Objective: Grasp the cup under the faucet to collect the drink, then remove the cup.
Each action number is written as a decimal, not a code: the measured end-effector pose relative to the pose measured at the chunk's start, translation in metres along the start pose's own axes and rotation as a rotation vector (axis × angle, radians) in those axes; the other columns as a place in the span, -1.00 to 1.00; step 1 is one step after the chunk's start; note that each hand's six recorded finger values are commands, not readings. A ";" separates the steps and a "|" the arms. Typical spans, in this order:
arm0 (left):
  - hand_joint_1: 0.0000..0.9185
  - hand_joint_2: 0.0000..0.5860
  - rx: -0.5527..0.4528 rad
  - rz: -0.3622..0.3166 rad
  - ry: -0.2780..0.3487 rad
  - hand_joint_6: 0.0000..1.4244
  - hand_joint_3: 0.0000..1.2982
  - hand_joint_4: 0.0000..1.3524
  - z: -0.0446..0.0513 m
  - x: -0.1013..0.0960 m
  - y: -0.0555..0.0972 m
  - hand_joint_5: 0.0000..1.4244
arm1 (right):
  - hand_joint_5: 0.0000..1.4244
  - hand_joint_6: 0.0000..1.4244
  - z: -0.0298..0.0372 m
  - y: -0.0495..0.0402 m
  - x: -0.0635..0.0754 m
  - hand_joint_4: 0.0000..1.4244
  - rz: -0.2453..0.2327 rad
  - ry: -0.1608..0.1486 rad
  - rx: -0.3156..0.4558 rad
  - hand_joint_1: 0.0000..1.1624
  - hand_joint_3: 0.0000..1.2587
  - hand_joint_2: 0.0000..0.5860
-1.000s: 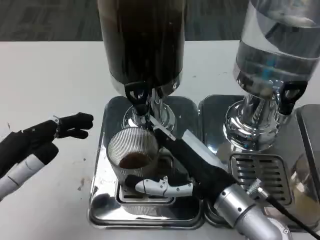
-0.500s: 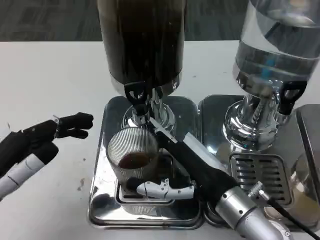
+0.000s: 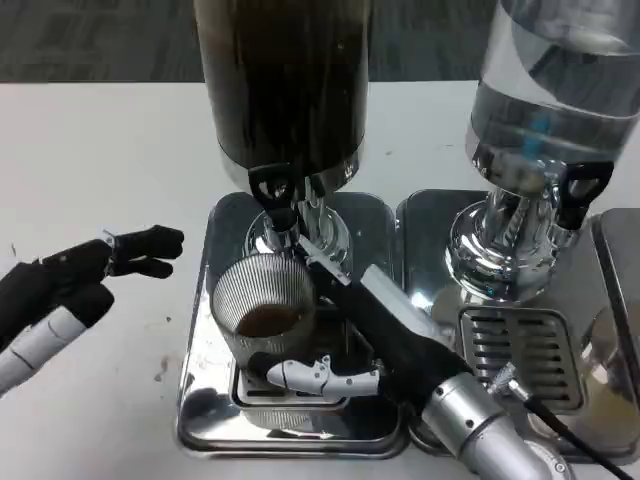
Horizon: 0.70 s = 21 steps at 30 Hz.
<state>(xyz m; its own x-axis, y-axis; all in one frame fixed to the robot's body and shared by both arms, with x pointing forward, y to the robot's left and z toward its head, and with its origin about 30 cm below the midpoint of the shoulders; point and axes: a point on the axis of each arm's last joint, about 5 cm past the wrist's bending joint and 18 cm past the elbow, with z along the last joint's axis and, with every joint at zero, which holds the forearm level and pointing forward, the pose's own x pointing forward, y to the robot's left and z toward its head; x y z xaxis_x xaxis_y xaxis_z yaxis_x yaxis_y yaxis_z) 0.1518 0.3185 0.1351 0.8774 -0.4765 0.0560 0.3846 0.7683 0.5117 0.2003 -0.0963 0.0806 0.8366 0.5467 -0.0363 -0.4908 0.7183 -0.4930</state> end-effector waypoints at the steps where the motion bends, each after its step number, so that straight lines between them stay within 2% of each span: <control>1: -1.00 -0.61 0.000 0.000 0.000 -0.78 -0.57 -0.64 0.0000 0.000 0.000 -0.62 | -1.00 -0.89 0.0001 0.0002 0.000 -1.00 -0.001 -0.001 -0.002 0.17 -1.00 -0.42; 8: -1.00 -0.65 -0.002 -0.001 0.004 -0.78 -0.57 -0.64 -0.0004 -0.001 -0.001 -0.62 | -1.00 -0.81 0.0009 0.0023 0.001 -1.00 -0.025 0.006 -0.026 0.17 -1.00 -0.41; 14: -1.00 -0.64 -0.002 0.000 0.005 -0.78 -0.57 -0.64 -0.0004 -0.001 0.000 -0.62 | -0.86 -0.70 0.0034 0.0050 0.002 -1.00 -0.028 -0.003 -0.017 0.22 -1.00 -0.39; 21: -1.00 -0.63 -0.004 0.001 0.008 -0.77 -0.56 -0.62 -0.0005 -0.002 0.000 -0.62 | -0.75 -0.61 0.0062 0.0072 0.004 -0.88 -0.034 -0.013 -0.012 0.25 -0.90 -0.38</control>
<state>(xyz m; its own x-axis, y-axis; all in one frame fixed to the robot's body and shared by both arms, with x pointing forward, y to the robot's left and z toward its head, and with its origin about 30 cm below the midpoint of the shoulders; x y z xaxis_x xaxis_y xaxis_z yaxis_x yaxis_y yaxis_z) 0.1504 0.3193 0.1345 0.8801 -0.4723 0.0491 0.3850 0.7702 0.5085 0.1982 -0.0865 0.0823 0.8494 0.5277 -0.0083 -0.4592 0.7312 -0.5044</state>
